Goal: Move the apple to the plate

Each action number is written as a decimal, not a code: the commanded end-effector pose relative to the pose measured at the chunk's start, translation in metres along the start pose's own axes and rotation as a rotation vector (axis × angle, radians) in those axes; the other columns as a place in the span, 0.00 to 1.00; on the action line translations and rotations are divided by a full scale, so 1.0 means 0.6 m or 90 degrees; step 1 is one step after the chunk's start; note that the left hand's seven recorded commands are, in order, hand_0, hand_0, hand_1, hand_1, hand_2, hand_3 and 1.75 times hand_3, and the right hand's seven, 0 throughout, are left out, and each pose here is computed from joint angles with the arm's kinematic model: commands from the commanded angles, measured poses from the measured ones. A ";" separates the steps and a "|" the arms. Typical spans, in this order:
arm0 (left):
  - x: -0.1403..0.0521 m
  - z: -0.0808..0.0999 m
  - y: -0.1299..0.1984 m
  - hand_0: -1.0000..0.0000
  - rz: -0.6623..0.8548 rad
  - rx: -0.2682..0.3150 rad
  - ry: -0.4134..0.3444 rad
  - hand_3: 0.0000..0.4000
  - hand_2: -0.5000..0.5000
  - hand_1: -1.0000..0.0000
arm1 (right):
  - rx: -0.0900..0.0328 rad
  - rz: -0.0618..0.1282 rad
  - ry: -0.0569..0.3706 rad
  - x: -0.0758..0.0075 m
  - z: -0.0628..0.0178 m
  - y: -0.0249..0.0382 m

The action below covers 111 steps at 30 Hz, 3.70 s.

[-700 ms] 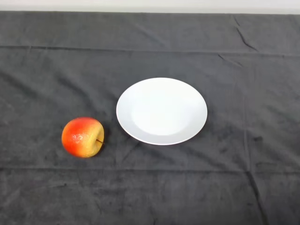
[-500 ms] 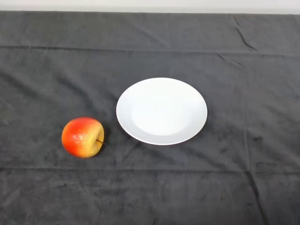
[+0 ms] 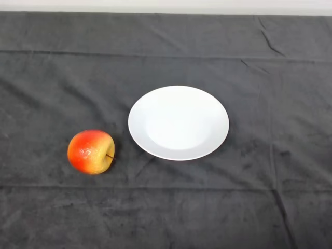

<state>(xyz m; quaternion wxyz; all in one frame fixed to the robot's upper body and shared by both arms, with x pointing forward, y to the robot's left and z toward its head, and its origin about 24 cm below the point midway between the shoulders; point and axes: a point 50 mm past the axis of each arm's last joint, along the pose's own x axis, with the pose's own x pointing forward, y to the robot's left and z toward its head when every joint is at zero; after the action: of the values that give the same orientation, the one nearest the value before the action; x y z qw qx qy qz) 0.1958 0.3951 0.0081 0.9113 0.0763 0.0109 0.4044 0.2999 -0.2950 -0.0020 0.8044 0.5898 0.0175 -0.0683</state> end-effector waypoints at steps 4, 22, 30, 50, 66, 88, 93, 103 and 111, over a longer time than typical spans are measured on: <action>0.015 0.032 -0.025 1.00 -0.034 0.010 -0.060 0.00 0.50 1.00 | -0.004 -0.007 -0.011 -0.002 0.013 -0.001; -0.057 0.074 -0.109 1.00 -0.205 0.103 -0.176 0.00 0.50 1.00 | -0.007 -0.007 -0.011 -0.002 0.013 -0.001; -0.099 0.090 -0.153 1.00 -0.287 0.151 -0.188 0.00 0.50 1.00 | -0.009 -0.008 -0.011 -0.002 0.013 -0.001; -0.127 0.118 -0.274 1.00 -0.398 0.194 -0.177 0.00 0.50 1.00 | -0.013 -0.010 -0.010 -0.002 0.012 0.000; -0.127 0.108 -0.371 1.00 -0.463 0.205 -0.166 0.00 0.50 1.00 | -0.013 -0.011 -0.010 -0.002 0.012 0.000; -0.116 0.119 -0.385 0.00 -0.491 0.226 -0.197 1.00 0.50 0.00 | -0.010 -0.010 -0.010 -0.002 0.013 0.000; -0.109 0.150 -0.381 0.00 -0.474 0.218 -0.226 1.00 0.50 0.00 | -0.010 -0.010 -0.010 -0.002 0.013 0.000; -0.117 0.202 -0.393 0.00 -0.447 0.190 -0.286 1.00 0.50 0.00 | -0.010 -0.010 -0.010 -0.002 0.013 0.000; -0.133 0.215 -0.432 0.00 -0.448 0.173 -0.302 1.00 0.50 0.00 | -0.011 -0.010 -0.010 -0.002 0.013 0.000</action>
<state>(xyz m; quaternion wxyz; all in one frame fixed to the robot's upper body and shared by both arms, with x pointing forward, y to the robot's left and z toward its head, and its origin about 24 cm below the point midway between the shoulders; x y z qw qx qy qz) 0.3336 0.1583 0.0744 0.9576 0.2729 -0.0823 0.0407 0.3000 -0.2952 -0.0022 0.8044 0.5895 0.0198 -0.0719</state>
